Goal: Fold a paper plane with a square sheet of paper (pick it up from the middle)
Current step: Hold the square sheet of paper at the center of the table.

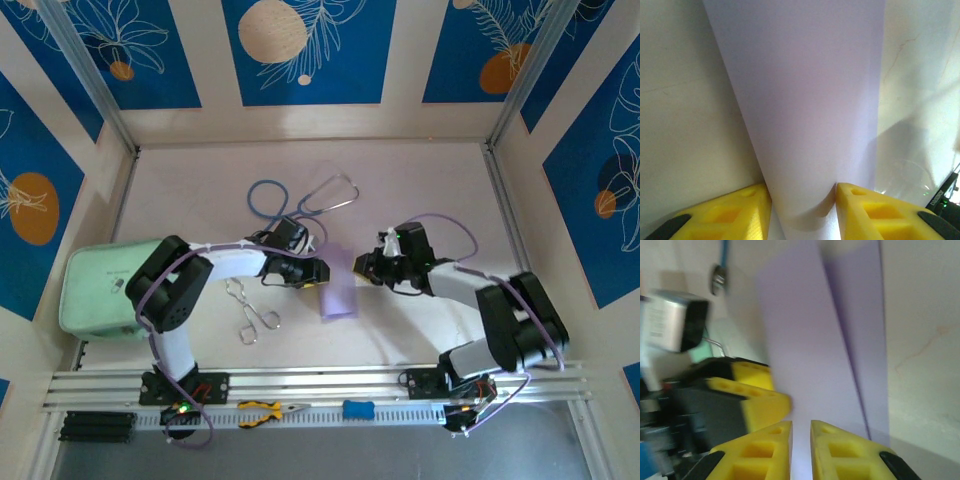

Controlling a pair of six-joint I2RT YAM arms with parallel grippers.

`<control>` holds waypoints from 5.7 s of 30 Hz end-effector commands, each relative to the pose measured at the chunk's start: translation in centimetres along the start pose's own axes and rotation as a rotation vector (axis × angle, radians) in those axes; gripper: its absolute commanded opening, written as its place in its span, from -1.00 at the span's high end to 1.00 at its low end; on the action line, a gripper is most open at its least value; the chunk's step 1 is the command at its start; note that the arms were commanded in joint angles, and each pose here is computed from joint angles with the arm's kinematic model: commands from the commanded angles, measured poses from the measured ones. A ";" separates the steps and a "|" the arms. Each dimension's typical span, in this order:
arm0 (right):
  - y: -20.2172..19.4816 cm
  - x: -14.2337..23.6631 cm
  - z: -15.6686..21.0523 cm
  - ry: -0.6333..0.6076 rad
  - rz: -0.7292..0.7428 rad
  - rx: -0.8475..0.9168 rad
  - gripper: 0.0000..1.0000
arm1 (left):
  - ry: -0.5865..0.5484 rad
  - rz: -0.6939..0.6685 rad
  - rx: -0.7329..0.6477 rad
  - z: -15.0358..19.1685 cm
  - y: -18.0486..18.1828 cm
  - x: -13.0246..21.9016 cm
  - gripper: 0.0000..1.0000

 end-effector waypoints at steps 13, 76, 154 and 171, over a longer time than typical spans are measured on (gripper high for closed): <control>-2.4 6.1 1.7 -0.140 0.076 -0.079 0.60 | 0.094 -0.134 -0.111 0.5 -0.5 -1.3 0.12; -3.4 2.6 2.6 0.015 0.101 -0.087 0.62 | 0.139 -0.425 -0.107 0.5 2.2 -4.3 -0.08; -3.3 2.0 2.5 0.031 0.177 -0.063 0.73 | 0.171 -0.473 -0.163 0.3 2.9 -5.1 -0.09; -3.3 1.8 2.6 0.040 0.170 -0.065 0.73 | 0.145 -0.457 -0.130 0.2 2.7 -5.2 -0.13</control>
Point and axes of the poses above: each hand's point on the last joint's axis, 136 mm out from that joint toward the fingers, its own x axis back along the fingers, its own y axis along the line the jaws close on, z = x × y, the point moved 7 cm from there along x, back along the fingers, and after that the axes turned 8 degrees about x, right-handed, at the moved point
